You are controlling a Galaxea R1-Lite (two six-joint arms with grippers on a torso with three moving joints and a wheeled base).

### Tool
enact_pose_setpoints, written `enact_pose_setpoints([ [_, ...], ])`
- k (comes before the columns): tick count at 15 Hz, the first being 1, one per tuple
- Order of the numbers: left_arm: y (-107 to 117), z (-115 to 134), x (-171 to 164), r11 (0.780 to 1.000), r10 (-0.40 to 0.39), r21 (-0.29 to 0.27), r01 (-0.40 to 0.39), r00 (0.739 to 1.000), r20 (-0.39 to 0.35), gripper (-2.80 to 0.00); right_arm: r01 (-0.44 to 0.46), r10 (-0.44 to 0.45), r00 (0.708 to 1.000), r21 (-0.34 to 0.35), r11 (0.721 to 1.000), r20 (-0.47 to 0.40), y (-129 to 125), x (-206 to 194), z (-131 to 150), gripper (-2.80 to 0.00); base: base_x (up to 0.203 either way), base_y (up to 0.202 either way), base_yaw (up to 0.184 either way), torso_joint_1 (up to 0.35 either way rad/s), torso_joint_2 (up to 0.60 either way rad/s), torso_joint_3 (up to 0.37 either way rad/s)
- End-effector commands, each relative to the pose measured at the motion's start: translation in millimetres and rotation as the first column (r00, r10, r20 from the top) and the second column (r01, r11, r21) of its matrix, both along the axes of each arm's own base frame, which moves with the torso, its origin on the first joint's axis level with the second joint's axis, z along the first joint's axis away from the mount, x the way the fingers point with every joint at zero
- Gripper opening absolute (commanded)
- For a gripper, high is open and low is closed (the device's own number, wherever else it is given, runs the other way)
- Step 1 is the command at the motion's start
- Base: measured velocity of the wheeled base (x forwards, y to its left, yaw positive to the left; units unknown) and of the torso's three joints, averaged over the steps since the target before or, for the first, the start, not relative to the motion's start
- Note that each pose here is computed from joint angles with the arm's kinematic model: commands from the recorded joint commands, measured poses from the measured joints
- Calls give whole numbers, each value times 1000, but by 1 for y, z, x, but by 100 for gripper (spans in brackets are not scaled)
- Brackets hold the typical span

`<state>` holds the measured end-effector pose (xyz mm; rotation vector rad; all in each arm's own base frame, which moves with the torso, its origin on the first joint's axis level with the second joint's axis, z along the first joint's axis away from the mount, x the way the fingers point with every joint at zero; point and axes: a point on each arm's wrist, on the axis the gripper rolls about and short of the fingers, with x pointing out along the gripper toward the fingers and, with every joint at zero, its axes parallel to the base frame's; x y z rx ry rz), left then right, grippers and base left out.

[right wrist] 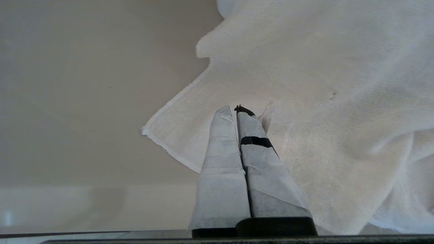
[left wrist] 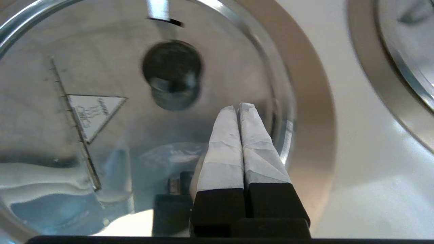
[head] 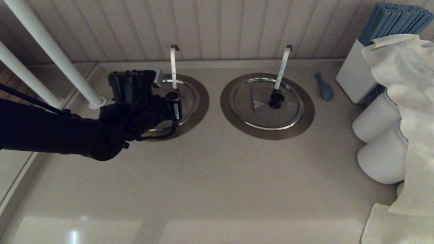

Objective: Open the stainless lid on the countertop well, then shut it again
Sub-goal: Open the lid

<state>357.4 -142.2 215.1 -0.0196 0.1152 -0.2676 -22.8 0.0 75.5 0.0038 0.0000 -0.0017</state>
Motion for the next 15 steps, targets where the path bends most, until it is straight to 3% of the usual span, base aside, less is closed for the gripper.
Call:
enact_pose_setpoints([
  [1,1,-1,4,1000,13,-20,-14,1000,-2,-280,-2,2,1000,1,1000,0,0,0,0,-280,0,0,0,0,0,0],
  [5,4,11,-2,999,18,-30,-17,999,28,-280,0,0,1000,0,1000,0,0,0,0,-280,0,0,0,0,0,0],
  [6,5,19,-7,999,16,-38,-14,999,47,0,0,0,1000,0,1000,-1,0,0,0,-280,0,0,0,0,0,0],
  [8,2,21,-11,999,24,-36,-22,998,52,0,0,0,1000,1,1000,0,0,0,0,-280,0,0,0,0,0,0],
  [11,-2,3,3,999,43,-26,-43,999,30,0,0,0,1000,-1,1000,0,0,0,0,-280,0,0,0,0,0,0],
  [15,-5,-20,34,992,117,-57,-111,987,111,0,0,0,1000,-1,1000,0,0,0,0,-280,0,0,0,0,0,0],
])
